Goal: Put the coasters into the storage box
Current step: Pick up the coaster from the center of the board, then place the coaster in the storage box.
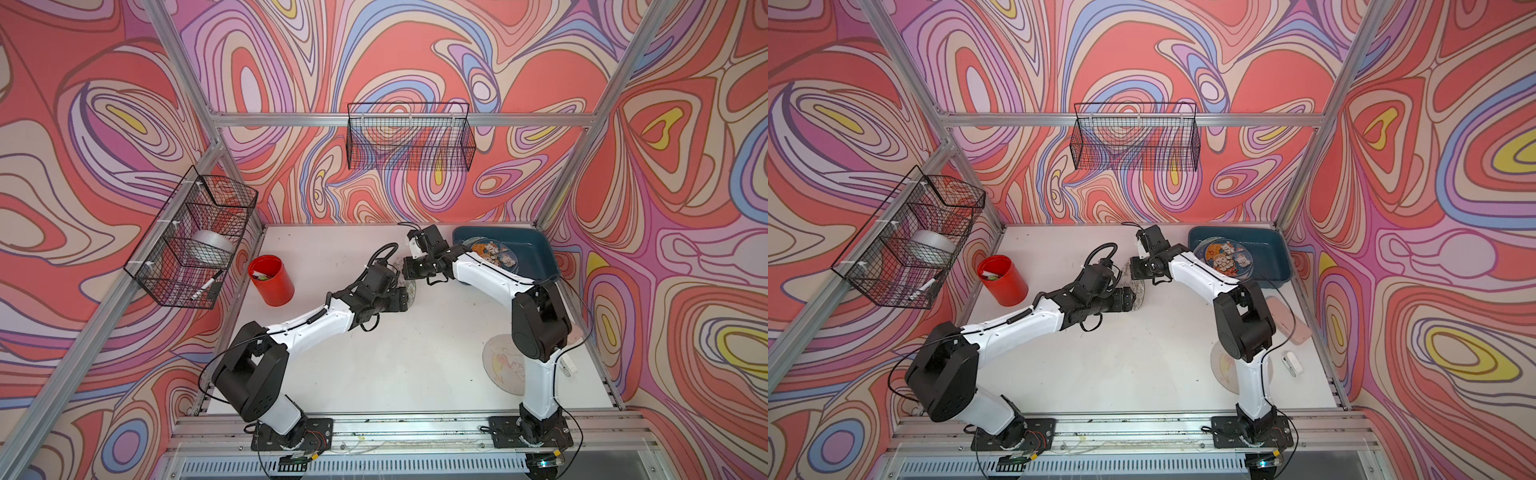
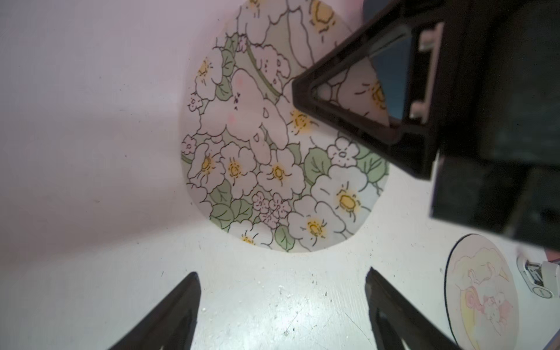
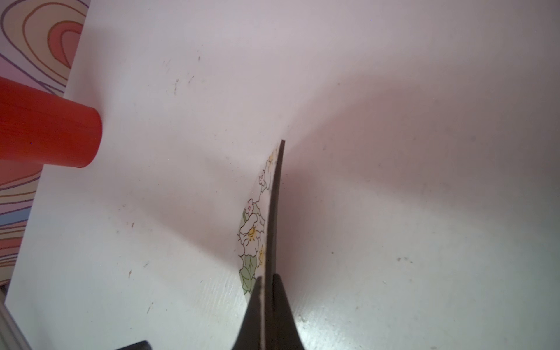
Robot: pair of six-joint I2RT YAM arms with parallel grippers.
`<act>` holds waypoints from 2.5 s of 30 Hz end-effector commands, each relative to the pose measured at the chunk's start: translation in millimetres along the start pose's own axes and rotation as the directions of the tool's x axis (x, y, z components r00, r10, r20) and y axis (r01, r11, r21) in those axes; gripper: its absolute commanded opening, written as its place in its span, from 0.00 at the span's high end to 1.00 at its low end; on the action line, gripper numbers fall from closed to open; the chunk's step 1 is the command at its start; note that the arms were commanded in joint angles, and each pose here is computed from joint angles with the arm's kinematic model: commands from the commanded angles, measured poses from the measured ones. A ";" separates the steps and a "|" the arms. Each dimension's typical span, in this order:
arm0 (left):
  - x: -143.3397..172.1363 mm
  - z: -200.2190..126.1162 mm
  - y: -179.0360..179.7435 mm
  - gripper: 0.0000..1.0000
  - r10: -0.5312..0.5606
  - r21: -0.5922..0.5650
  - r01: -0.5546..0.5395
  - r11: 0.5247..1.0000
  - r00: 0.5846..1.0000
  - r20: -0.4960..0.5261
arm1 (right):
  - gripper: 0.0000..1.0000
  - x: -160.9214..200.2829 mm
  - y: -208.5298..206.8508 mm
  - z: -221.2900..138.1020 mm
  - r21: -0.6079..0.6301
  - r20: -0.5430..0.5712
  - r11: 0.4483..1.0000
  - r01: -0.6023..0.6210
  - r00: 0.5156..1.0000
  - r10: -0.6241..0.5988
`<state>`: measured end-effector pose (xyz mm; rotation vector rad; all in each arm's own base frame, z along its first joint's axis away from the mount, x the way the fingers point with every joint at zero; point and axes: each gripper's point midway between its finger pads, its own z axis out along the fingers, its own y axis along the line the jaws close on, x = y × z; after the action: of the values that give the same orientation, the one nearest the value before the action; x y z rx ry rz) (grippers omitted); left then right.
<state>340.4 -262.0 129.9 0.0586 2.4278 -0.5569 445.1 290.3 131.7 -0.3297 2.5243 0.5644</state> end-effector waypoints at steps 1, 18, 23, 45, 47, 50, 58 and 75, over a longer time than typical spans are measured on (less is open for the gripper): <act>-6.1 -10.0 6.9 0.10 0.017 -0.029 -0.016 0.999 0.999 0.044 | 1.00 -35.9 -26.9 -44.3 0.096 0.117 0.995 0.000 0.993 -0.011; 5.6 -1.8 3.5 0.00 0.044 0.010 -0.044 0.999 0.999 0.009 | 1.00 -111.1 -131.1 -182.9 0.278 0.422 0.945 -0.174 0.905 0.042; 9.8 0.1 -1.9 0.00 0.059 0.049 -0.059 0.997 0.998 -0.002 | 1.00 -120.8 -157.4 -193.0 0.331 0.448 0.920 -0.211 0.893 0.044; 18.9 6.6 -8.1 0.01 0.067 0.083 -0.062 0.995 0.996 -0.057 | 1.00 -106.0 -259.9 -105.0 0.388 0.345 0.873 -0.296 0.925 0.160; 18.7 6.5 -7.2 0.01 0.067 0.078 -0.062 0.995 0.996 -0.057 | 1.00 -92.9 -284.1 -99.5 0.394 0.340 0.850 -0.350 0.915 0.219; 18.8 5.9 -6.6 0.01 0.068 0.073 -0.063 0.995 0.996 -0.060 | 1.00 -70.2 -315.9 -91.8 0.403 0.331 0.813 -0.421 0.895 0.300; 19.5 6.9 -4.2 0.01 0.076 0.058 -0.072 0.996 0.995 -0.068 | 0.93 -23.4 -361.6 -74.4 0.486 0.270 0.736 -0.472 0.882 0.387; 21.7 4.4 0.4 0.01 0.094 0.041 -0.091 0.995 0.993 -0.070 | 0.13 -7.0 -366.0 -107.8 0.570 0.339 0.650 -0.503 0.864 0.371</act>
<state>325.0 -268.8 112.9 0.2017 2.4638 -0.5993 528.4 -75.9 65.7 0.5702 2.5043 -0.1118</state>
